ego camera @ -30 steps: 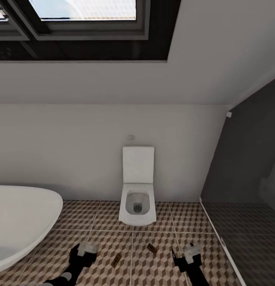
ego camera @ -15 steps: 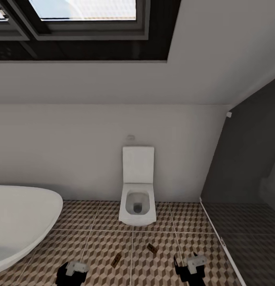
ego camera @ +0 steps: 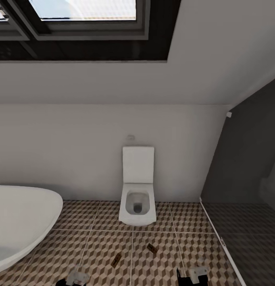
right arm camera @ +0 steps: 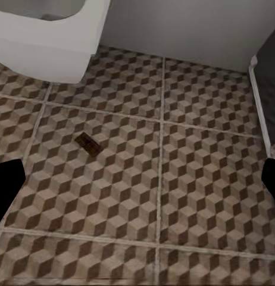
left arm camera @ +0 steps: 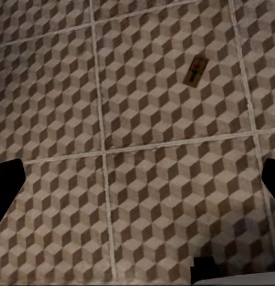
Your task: Take the four mousetraps from the cabinet in the bathroom and place them on the bathroom floor. Make sure all four end up on the same floor surface, and ensure that at least two of them are either under or directly next to the same bathroom sink.
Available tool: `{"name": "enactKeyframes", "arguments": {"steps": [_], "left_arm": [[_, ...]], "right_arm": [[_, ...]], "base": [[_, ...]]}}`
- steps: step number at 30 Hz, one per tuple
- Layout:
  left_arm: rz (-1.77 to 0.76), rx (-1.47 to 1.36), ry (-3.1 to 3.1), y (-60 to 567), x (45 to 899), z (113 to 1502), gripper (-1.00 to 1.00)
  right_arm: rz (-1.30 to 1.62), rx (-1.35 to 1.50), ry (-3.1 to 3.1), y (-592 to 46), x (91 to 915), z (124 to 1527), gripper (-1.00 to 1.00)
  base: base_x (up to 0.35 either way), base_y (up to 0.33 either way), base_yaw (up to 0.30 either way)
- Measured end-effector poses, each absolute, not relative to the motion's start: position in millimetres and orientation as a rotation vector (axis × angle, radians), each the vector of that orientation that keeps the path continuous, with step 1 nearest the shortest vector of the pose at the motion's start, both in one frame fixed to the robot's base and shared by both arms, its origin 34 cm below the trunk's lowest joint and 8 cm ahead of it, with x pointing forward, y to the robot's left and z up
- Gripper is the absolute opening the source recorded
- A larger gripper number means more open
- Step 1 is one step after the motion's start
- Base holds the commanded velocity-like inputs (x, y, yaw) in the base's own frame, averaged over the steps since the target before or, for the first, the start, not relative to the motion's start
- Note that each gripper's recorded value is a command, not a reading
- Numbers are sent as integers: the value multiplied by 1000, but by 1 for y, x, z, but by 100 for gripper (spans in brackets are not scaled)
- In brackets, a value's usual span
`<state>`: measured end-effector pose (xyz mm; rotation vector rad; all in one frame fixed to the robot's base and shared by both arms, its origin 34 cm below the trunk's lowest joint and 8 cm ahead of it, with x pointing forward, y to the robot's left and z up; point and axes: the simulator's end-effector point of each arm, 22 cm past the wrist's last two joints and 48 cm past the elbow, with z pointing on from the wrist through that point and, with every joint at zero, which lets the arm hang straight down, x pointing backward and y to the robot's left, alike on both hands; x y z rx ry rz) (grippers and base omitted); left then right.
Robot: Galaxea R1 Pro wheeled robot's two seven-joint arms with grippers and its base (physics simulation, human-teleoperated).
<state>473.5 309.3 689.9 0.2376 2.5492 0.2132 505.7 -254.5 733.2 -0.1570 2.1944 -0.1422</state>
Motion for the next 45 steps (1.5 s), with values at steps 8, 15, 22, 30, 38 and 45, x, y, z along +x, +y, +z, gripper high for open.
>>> {"name": "enactKeyframes", "arguments": {"steps": [8,15,22,30,38,45], "left_arm": [[232,258,2758,316,389,655,100],[256,233,2848,331,330,640,100],[226,34,2861,322,324,638,100],[215,-4,2864,317,324,637,100],[209,-6,2864,313,324,637,100],[211,-6,2864,314,324,637,100]], "right_arm": [[-149,-172,2343,-257,429,693,100],[-170,-170,2548,-259,362,659,100],[-183,-51,2590,-263,353,655,100],[-184,-37,2592,-263,353,655,100],[-187,-35,2593,-264,352,655,100],[-183,-36,2594,-262,352,655,100]], "base": [[0,0,0],[0,0,0],[0,0,0],[0,0,0],[0,0,0],[0,0,0]]}}
